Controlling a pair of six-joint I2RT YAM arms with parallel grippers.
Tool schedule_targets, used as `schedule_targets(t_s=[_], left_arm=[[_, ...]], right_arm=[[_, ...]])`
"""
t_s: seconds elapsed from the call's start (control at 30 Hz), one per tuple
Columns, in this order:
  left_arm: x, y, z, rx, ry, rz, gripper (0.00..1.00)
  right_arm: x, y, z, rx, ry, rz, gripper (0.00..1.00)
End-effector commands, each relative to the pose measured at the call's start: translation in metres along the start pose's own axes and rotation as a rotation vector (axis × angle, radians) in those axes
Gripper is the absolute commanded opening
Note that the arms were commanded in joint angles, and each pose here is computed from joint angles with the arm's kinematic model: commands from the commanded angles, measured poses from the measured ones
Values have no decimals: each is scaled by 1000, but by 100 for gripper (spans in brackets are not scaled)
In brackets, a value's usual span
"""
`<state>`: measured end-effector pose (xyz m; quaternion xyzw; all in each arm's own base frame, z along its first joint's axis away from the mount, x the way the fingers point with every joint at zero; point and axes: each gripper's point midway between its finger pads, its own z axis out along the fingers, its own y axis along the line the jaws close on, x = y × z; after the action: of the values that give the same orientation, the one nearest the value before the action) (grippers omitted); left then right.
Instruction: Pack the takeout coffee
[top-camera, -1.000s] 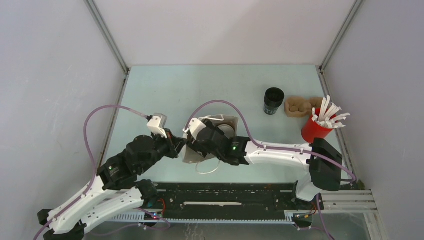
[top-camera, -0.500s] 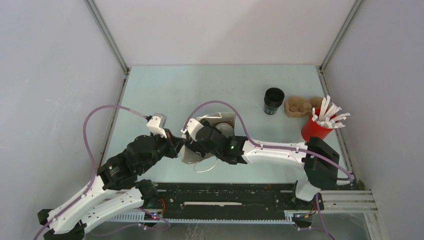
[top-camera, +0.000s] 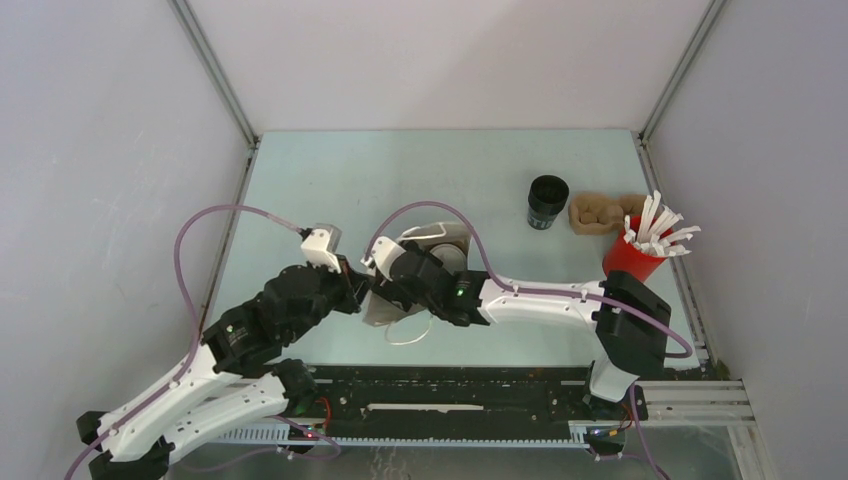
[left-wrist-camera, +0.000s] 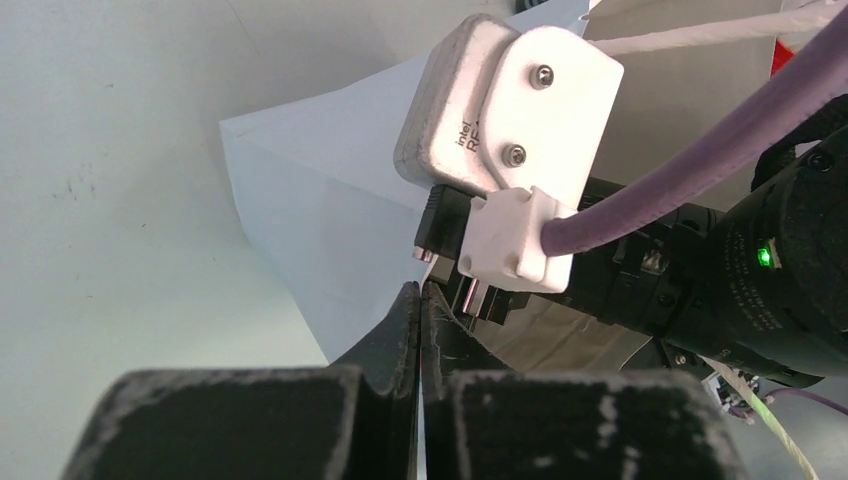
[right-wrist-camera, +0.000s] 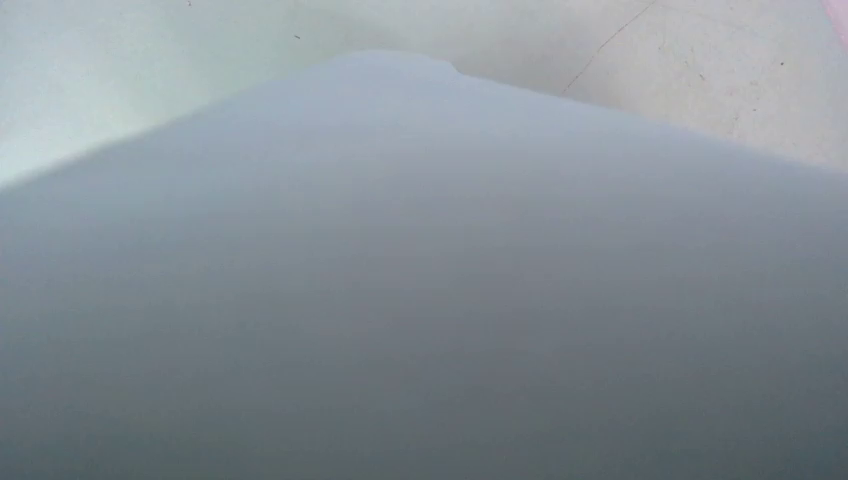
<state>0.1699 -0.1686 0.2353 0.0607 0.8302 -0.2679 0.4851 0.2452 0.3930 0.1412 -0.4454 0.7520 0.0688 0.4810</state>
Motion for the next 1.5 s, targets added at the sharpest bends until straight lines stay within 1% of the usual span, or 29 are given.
schedule_targets(t_s=[0.0, 0.03, 0.1, 0.13, 0.2, 0.27, 0.37, 0.43, 0.5, 0.7, 0.77, 0.97, 1.1, 1.27, 1.47], left_arm=[[-4, -9, -3, 24, 30, 16, 1], [-6, -9, -4, 15, 28, 14, 4], [-12, -6, -6, -11, 13, 10, 12], [-16, -3, -8, -31, 4, 7, 19], [-28, 3, -13, -75, -31, 2, 35], [-38, 9, -19, -113, -54, -5, 48], [-46, 19, -30, -165, -79, -15, 61], [-51, 25, -38, -190, -98, -32, 66], [-56, 30, -46, -214, -116, -54, 67], [-68, 35, -59, -261, -133, -93, 69], [-67, 36, -59, -273, -126, -102, 69], [-66, 38, -57, -321, -88, -109, 73], [-64, 39, -53, -360, -51, -99, 75], [-70, 43, -54, -383, -44, -99, 76], [-74, 47, -62, -388, -39, -85, 76]], right_arm=[[-14, -14, 9, 42, -52, 53, 27], [-16, -13, 9, 38, -58, 54, 27], [-17, -13, 11, 27, -65, 51, 27], [-16, -14, 12, 23, -62, 52, 27], [-14, -16, 13, 12, -56, 54, 27], [-12, -17, 14, -6, -50, 59, 27], [-7, -18, 18, -30, -28, 52, 27], [-6, -19, 21, -52, -7, 45, 27], [-2, -17, 25, -80, 15, 25, 27], [3, -31, 29, -89, 106, 11, 27], [1, -35, 29, -106, 122, 16, 28], [5, -41, 25, -162, 231, 48, 29], [-4, -43, 22, -181, 260, 50, 31], [9, -49, 31, -151, 331, 33, 32], [17, -59, 47, -111, 375, 26, 33]])
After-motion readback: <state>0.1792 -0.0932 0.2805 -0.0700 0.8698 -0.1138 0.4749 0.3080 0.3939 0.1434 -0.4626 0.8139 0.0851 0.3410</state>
